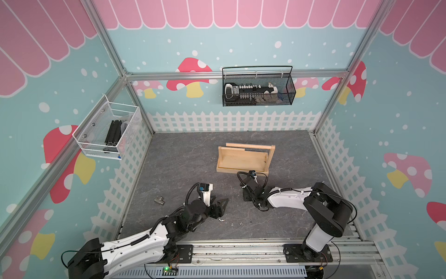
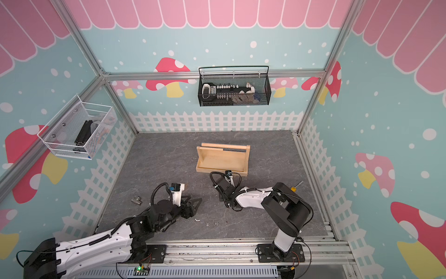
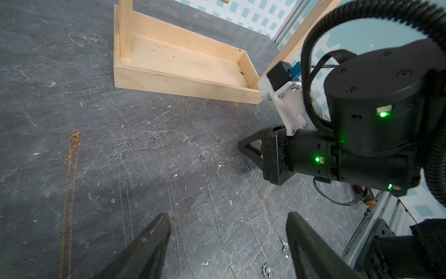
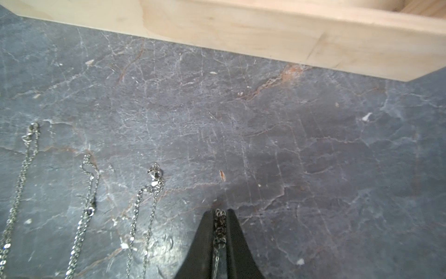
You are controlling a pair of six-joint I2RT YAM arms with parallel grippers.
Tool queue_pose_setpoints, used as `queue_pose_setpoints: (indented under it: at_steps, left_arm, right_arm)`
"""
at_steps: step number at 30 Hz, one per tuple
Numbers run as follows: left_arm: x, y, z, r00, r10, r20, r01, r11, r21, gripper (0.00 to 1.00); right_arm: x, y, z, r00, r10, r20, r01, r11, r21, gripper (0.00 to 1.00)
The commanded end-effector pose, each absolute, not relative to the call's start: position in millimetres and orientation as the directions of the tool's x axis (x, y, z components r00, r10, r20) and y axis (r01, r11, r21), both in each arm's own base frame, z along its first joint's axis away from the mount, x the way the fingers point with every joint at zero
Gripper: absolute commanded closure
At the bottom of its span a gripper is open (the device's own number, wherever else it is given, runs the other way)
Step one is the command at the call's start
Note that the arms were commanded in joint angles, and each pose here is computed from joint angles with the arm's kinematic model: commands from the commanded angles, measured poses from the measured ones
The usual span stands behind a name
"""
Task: Take the necklace off the jewelry display stand
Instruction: Adjust the necklace at the center of the board.
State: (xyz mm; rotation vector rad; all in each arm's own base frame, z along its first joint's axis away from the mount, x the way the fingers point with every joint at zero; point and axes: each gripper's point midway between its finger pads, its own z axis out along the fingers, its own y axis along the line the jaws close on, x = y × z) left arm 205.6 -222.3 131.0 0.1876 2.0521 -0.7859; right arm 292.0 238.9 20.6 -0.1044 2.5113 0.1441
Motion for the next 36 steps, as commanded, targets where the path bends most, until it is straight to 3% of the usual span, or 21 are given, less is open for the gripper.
queue_pose_setpoints:
  at_steps: [1, 36]
  left_arm:
    - [206, -221, 131, -0.586, -0.17, -0.793, 0.404, 0.787, -0.467, 0.23]
    - [212, -228, 127, -0.587, -0.131, -0.799, 0.409, 0.804, -0.433, 0.23]
  right_arm:
    - [281, 228, 4, -0.841, -0.062, -0.538, -0.09, 0.996, 0.025, 0.88]
    - [304, 233, 8, -0.83, -0.09, -0.55, -0.091, 0.996, -0.025, 0.84]
